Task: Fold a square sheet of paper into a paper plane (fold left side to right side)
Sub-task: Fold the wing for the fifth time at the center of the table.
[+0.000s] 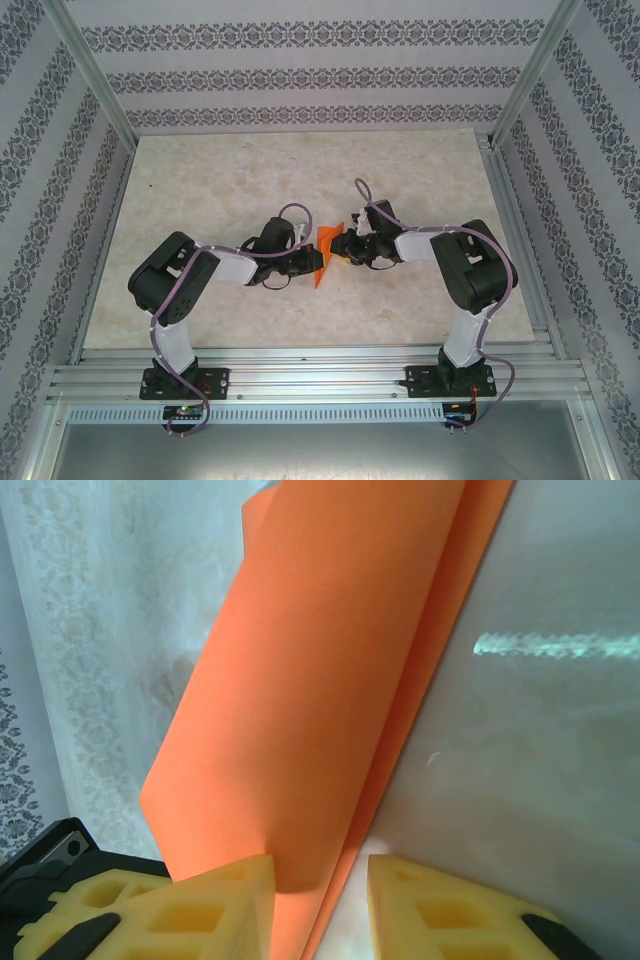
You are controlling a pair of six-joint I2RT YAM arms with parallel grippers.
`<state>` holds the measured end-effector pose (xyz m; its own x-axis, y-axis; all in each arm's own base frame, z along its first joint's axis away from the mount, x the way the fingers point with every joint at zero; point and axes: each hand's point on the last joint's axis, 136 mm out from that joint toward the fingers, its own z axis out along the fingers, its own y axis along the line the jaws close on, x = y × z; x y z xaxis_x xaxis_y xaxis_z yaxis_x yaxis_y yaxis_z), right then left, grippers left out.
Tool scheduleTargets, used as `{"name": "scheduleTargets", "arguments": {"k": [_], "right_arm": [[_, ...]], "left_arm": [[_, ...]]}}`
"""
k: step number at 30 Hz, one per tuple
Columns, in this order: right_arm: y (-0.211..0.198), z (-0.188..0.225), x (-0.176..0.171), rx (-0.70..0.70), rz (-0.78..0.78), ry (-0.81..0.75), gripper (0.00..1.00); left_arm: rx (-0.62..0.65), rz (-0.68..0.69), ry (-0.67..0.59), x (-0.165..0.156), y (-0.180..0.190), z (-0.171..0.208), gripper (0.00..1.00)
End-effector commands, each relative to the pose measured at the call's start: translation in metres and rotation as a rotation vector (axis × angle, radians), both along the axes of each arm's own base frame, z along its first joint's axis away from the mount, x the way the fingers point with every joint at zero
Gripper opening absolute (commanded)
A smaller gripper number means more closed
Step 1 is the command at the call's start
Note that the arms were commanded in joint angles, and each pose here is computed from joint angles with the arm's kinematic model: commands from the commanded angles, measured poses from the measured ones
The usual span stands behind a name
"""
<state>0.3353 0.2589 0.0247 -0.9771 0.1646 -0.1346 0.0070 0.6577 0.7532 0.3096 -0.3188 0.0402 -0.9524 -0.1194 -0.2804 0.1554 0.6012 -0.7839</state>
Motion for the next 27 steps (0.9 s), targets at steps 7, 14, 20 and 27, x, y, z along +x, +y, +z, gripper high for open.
{"name": "scheduleTargets", "arguments": {"k": [7,14,20,27], "right_arm": [[-0.001,-0.017,0.004,-0.065,-0.034,0.027,0.29],[0.001,-0.015,0.007,-0.061,-0.038,0.02,0.29],[0.002,-0.012,0.008,-0.053,-0.037,0.012,0.29],[0.001,-0.012,0.008,-0.054,-0.034,0.009,0.29]], "left_arm": [[-0.035,0.0,-0.017,0.003,0.002,0.01,0.19],[-0.012,-0.015,-0.045,0.003,0.005,0.022,0.27],[0.021,-0.027,-0.069,0.003,0.009,0.03,0.43],[0.046,-0.021,-0.128,0.009,0.021,0.057,0.51]]}}
